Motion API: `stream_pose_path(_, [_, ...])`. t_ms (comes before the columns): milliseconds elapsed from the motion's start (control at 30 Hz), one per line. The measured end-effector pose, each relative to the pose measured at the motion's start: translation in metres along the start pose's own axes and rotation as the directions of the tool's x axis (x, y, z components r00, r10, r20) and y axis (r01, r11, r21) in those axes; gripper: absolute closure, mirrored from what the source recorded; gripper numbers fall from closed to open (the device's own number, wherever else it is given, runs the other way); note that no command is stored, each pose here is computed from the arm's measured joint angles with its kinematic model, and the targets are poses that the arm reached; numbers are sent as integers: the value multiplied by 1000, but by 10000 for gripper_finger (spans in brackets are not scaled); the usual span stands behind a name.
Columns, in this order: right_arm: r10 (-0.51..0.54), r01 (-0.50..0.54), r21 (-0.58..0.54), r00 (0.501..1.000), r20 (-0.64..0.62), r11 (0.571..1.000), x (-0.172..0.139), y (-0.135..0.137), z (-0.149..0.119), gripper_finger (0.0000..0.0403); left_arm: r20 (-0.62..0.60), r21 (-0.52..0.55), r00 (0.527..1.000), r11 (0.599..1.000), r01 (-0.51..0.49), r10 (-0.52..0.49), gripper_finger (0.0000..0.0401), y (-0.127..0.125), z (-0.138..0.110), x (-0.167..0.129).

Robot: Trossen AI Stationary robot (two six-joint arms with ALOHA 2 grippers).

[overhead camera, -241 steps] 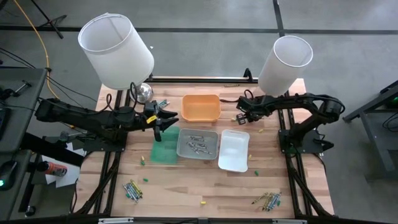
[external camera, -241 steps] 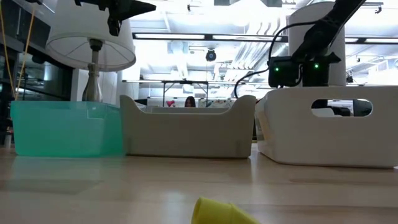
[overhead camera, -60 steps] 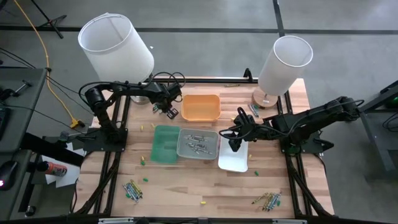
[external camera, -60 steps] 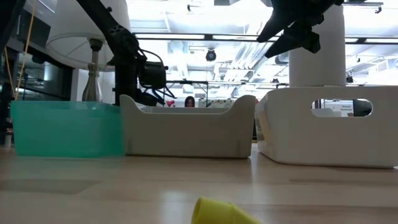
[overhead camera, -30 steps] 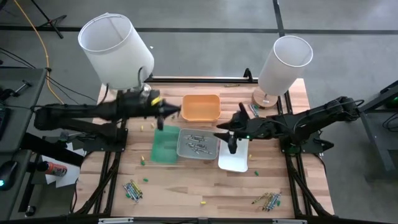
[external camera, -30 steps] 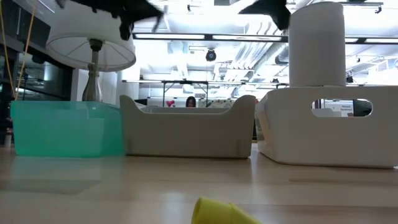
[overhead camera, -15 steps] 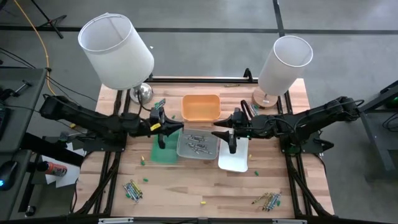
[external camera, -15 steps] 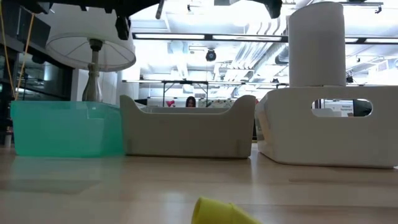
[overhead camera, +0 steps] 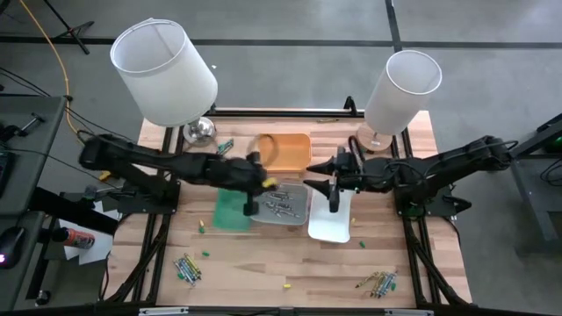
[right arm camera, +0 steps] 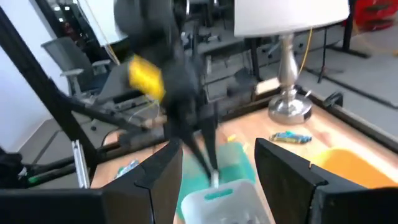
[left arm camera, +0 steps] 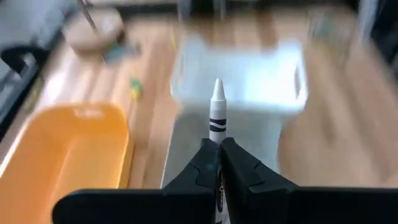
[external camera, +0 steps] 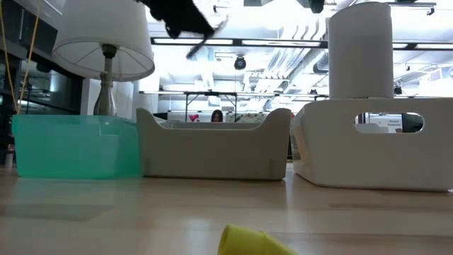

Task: Sort crayons
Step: Put the white crayon into the gray bin, then put the gray crayon into the yellow bin

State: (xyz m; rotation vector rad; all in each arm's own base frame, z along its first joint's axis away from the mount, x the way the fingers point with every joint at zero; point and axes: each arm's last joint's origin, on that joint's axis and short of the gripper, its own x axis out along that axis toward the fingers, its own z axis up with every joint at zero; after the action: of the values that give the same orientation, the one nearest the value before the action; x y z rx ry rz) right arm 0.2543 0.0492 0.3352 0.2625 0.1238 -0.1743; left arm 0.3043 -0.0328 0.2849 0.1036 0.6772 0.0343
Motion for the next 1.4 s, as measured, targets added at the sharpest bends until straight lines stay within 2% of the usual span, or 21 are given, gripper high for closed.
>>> stream_pose_path(67, [-11,12,-13,1000,26,1000,-6,-2,6,210,-116,69,993,998,10,-2,401,-3,0,17])
stream_pose_path(167, [-30,31,-22,998,59,999,-13,-4,12,210,-220,120,976,992,27,0,401,-8,-4,47])
stream_pose_path(400, [-61,63,-20,995,80,998,-20,-7,17,210,-379,150,925,988,47,14,399,-17,-31,105])
stream_pose_path(533, [-63,65,-24,995,75,998,-20,-7,16,210,-426,151,904,987,52,17,391,-19,-42,119])
stream_pose_path(667, [-64,66,-24,995,74,998,-20,-7,16,210,-424,137,905,989,49,14,373,-18,-42,121])
stream_pose_path(800, [-65,68,-38,995,72,997,-20,-7,16,210,-423,70,905,994,80,-43,342,-11,-41,120])
stream_pose_path(967, [-68,73,-68,995,69,995,-20,-7,15,210,-436,-19,895,996,90,-90,295,-1,-35,102])
stream_pose_path(1067, [-69,74,-70,995,66,995,-20,-7,15,210,-451,-81,888,995,55,-86,274,8,-28,75])
stream_pose_path(1133, [-70,74,-70,995,65,995,-20,-7,15,210,-409,-132,909,991,29,-81,269,13,-23,52])
stream_pose_path(1200, [-71,75,-67,996,61,995,-20,-7,15,210,-317,-175,946,985,5,-62,267,17,-18,27])
stream_pose_path(1300, [-71,75,-66,996,60,995,-20,-8,14,210,-78,-245,997,969,-15,-5,268,18,-16,-11])
stream_pose_path(1400, [-72,76,-68,996,55,995,-20,-8,14,210,175,-308,984,951,15,41,270,14,-24,-43])
